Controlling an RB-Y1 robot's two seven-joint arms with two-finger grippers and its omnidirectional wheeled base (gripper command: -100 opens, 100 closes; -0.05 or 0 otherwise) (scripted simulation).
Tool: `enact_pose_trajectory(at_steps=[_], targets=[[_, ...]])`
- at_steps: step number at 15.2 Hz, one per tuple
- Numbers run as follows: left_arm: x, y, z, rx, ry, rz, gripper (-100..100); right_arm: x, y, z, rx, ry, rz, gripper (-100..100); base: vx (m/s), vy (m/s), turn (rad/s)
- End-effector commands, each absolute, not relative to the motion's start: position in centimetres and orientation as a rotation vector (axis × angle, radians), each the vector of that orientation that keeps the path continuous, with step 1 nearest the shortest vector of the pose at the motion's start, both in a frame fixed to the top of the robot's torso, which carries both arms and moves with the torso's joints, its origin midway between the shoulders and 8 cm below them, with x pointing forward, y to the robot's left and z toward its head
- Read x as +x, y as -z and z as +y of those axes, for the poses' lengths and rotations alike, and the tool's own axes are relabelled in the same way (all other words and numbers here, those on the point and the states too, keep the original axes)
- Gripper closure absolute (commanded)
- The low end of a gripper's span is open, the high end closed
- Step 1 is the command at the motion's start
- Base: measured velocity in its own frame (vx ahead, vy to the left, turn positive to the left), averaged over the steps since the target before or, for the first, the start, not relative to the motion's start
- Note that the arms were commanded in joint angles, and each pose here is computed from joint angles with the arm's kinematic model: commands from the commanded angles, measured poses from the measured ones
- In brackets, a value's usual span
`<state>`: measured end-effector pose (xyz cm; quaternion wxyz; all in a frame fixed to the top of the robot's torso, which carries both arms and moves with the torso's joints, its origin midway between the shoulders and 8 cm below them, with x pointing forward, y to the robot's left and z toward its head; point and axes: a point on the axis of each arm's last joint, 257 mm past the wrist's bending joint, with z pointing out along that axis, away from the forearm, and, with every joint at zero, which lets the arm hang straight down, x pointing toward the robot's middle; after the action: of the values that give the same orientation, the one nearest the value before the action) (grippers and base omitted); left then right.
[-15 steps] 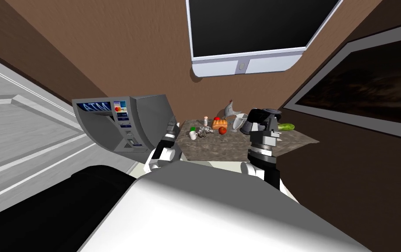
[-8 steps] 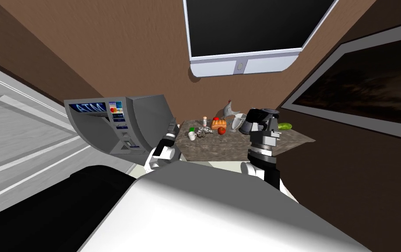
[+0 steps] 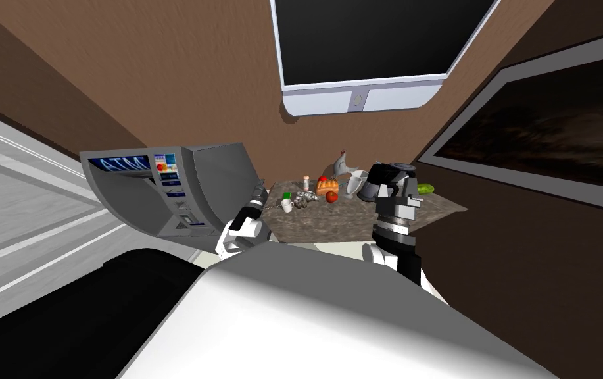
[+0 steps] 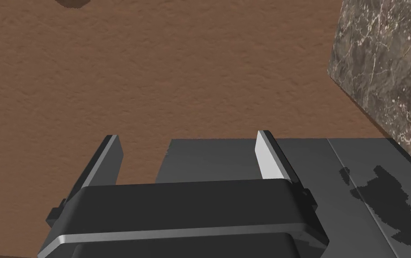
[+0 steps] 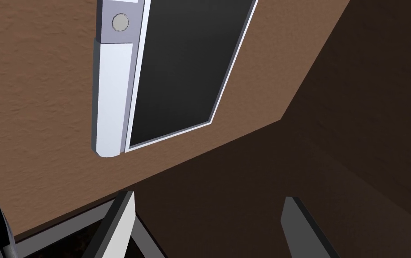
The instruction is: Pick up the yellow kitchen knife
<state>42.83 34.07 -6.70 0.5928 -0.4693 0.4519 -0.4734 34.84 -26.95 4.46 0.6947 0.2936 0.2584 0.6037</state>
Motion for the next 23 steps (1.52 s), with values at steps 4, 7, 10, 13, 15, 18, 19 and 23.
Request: enact_pose_trajectory(at_steps=[4,7,10,13,15,18,19,23], targets=[[43.4,9.0,35.1,-1.183,1.056,1.090,-100,34.8,-4.5,-26.9,0.655,-1.348,0.577,0,0.016,-0.005,-0.034],[43.5,10.2,35.8,-1.239,1.029,1.108,-100,34.8,-4.5,-26.9,0.655,-1.348,0.577,0,0.017,-0.005,-0.039],[43.6,11.5,36.5,-1.294,1.002,1.124,-100,34.8,-4.5,-27.0,0.655,-1.348,0.577,0,0.017,-0.004,-0.037],[43.6,12.7,37.1,-1.351,0.975,1.138,-100,34.8,-4.5,-27.0,0.655,-1.348,0.577,0,0.017,-0.003,-0.037],[43.5,13.8,37.7,-1.402,0.951,1.148,-100,34.8,-4.5,-26.9,0.655,-1.348,0.577,0,0.020,-0.007,-0.050],[43.3,15.2,38.3,-1.462,0.921,1.162,-100,34.8,-4.5,-27.0,0.655,-1.348,0.577,0,0.016,-0.005,-0.033],[43.3,15.3,38.3,-1.463,0.920,1.162,-100,34.8,-4.5,-26.9,0.655,-1.348,0.577,0,0.011,-0.002,-0.023],[42.9,17.4,39.3,-1.563,0.872,1.175,-100,34.8,-4.5,-27.0,0.655,-1.347,0.577,0,0.016,-0.002,-0.037]])
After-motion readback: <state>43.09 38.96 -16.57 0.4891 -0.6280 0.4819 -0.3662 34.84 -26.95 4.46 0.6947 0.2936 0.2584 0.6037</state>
